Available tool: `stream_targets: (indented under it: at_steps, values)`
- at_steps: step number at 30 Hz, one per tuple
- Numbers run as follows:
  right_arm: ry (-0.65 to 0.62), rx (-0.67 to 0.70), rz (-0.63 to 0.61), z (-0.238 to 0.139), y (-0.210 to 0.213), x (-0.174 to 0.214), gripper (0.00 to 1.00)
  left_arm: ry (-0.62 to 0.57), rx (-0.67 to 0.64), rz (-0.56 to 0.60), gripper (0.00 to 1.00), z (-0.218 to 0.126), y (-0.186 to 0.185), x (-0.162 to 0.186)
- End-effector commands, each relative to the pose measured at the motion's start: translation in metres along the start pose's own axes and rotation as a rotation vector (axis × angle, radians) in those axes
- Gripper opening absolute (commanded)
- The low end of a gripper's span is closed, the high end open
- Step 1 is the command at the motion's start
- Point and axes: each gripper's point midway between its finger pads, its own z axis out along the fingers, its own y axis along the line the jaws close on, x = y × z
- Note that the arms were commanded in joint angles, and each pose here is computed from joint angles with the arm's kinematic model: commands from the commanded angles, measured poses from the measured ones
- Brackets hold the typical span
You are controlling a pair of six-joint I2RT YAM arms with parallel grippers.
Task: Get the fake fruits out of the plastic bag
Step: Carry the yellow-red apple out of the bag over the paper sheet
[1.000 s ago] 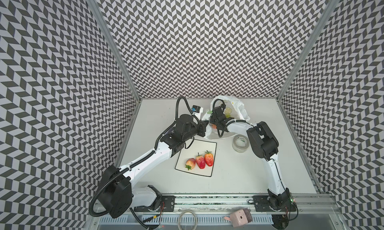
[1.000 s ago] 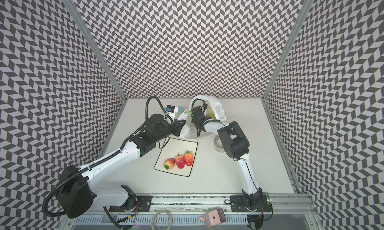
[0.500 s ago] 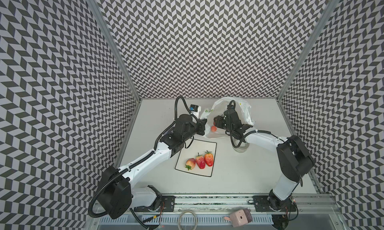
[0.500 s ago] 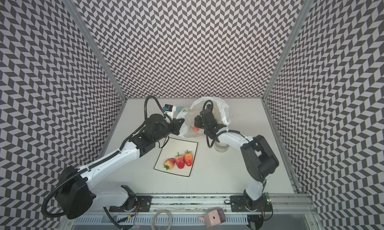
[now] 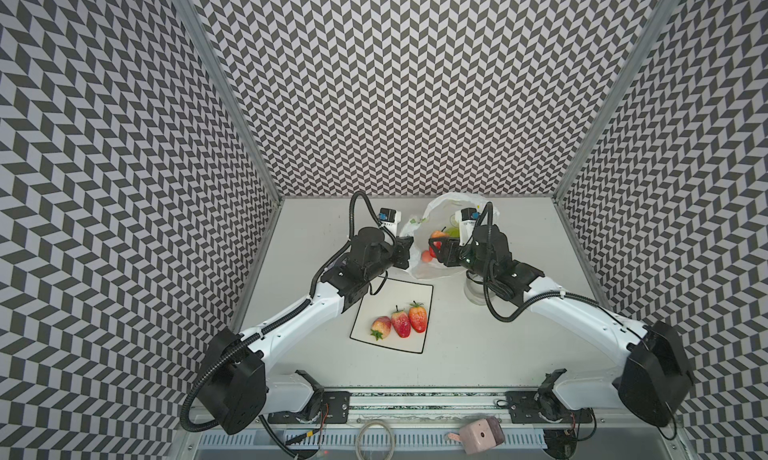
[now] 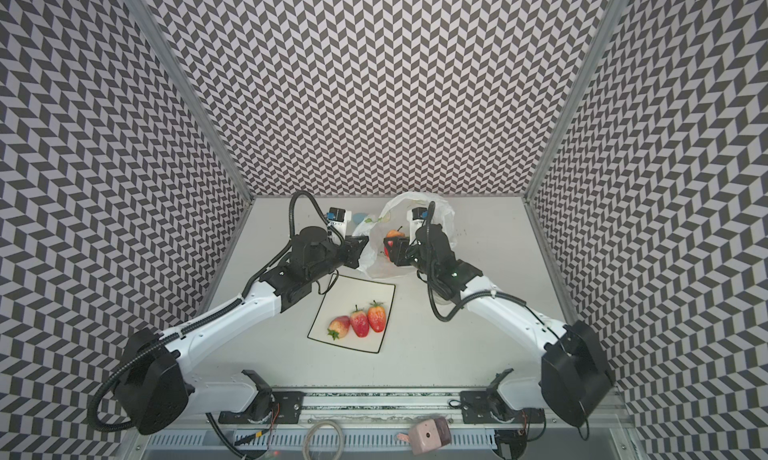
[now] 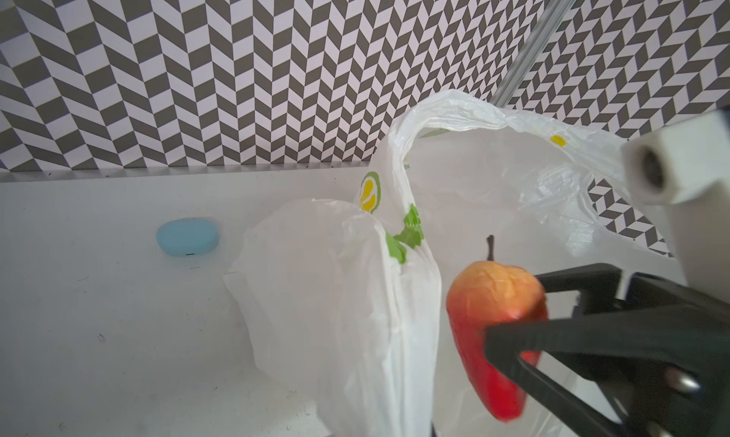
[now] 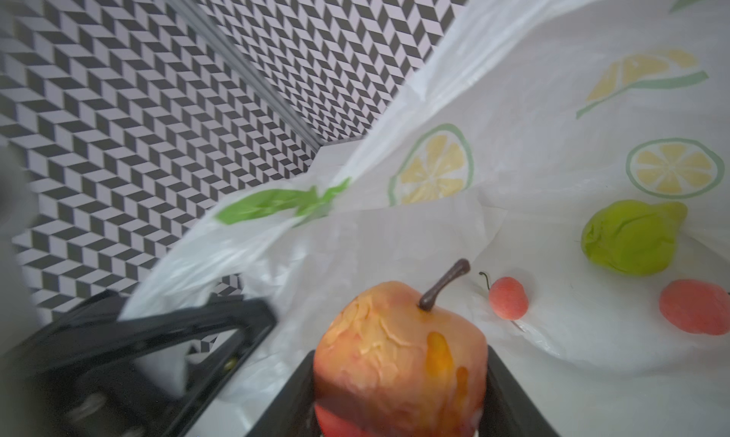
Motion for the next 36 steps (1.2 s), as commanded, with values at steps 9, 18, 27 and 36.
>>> stream_targets:
  at_steps: [9, 18, 27, 36]
  values:
    - [0.012, -0.233, -0.48, -0.064, 0.09, 0.068, 0.43, -0.043, -0.009, -0.003, 0.0, -0.005, 0.005, -0.015]
    - [0.141, -0.293, -0.661, -0.03, 0.115, 0.135, 0.43, -0.065, -0.025, -0.012, 0.0, -0.007, 0.009, -0.022]
    - [0.119, -0.168, -0.532, 0.033, 0.105, 0.151, 0.42, -0.068, -0.036, -0.024, 0.0, -0.01, 0.01, -0.024]
    - [0.155, -0.119, -0.52, 0.082, 0.104, 0.169, 0.42, -0.067, -0.04, -0.019, 0.0, -0.012, 0.01, -0.023]
